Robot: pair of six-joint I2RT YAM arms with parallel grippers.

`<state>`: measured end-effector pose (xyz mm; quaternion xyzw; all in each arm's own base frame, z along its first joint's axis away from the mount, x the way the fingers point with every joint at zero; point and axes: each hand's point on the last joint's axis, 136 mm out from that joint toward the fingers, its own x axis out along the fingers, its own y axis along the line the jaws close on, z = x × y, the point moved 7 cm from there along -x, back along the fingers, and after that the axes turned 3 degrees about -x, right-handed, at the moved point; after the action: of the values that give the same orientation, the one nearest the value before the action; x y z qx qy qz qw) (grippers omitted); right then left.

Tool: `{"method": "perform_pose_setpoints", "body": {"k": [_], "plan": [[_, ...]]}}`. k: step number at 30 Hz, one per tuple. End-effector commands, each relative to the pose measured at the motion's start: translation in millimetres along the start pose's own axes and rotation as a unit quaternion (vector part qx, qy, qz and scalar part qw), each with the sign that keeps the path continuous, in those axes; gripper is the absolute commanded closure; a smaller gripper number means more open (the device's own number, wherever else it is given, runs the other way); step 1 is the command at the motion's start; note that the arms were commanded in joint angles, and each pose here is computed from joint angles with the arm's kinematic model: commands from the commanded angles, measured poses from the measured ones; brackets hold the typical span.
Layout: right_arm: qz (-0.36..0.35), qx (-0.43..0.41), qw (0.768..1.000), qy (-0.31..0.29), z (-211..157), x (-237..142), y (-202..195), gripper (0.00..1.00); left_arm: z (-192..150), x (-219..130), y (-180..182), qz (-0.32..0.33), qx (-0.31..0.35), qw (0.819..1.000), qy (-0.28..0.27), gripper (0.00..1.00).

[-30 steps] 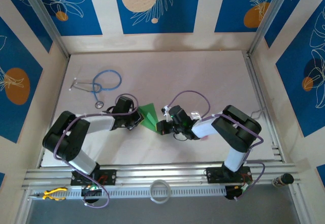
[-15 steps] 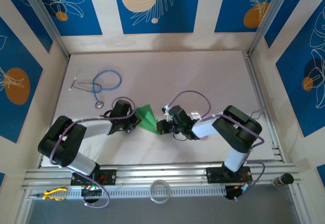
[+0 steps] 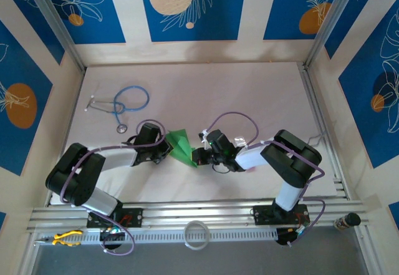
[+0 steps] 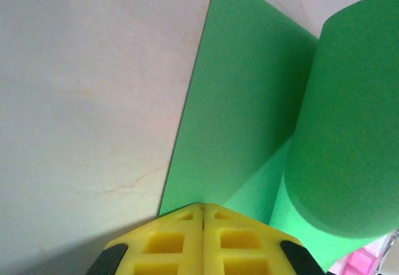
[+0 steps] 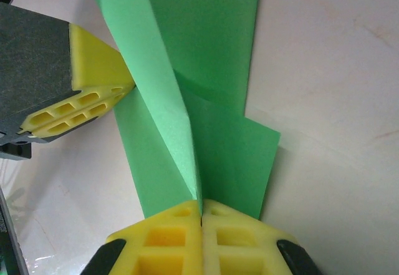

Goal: Fold a paper plane with a square sheet of paper (pick it up from the middle)
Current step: Fourth fold the wing at the center of the table.

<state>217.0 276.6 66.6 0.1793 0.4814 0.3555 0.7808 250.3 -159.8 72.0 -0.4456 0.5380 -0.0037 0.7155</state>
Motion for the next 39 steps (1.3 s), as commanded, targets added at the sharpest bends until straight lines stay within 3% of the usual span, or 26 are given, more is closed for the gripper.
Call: {"method": "perform_pose_setpoints", "body": {"k": [1, 15, 21, 27, 31, 39], "plan": [[0.005, 0.006, 1.000, 0.023, -4.3, 3.8, 5.6, 0.96, 0.0, -2.8, 12.4, 0.027, -0.011, 0.999, -0.018, 1.00], [-0.002, -0.022, 0.999, 0.044, -5.9, 11.2, 12.4, 0.95, -1.6, -4.1, 9.0, 0.010, -0.015, 1.000, -0.019, 1.00], [-0.014, -0.086, 0.995, 0.041, -0.8, 7.5, 15.6, 0.95, 1.4, -23.6, -1.0, -0.015, -0.006, 0.999, -0.049, 0.68], [-0.013, -0.145, 0.989, 0.036, 3.2, 5.8, 20.8, 0.95, 6.0, -47.9, -16.4, -0.041, 0.015, 0.996, -0.079, 0.47], [-0.016, -0.175, 0.984, 0.032, 5.3, 5.7, 23.4, 0.94, 8.8, -52.6, -26.5, -0.042, 0.029, 0.996, -0.069, 0.36], [-0.013, -0.223, 0.975, 0.020, 7.0, 5.6, 28.1, 0.94, 14.2, -38.3, -33.0, -0.018, 0.021, 0.999, -0.025, 0.36]]}}
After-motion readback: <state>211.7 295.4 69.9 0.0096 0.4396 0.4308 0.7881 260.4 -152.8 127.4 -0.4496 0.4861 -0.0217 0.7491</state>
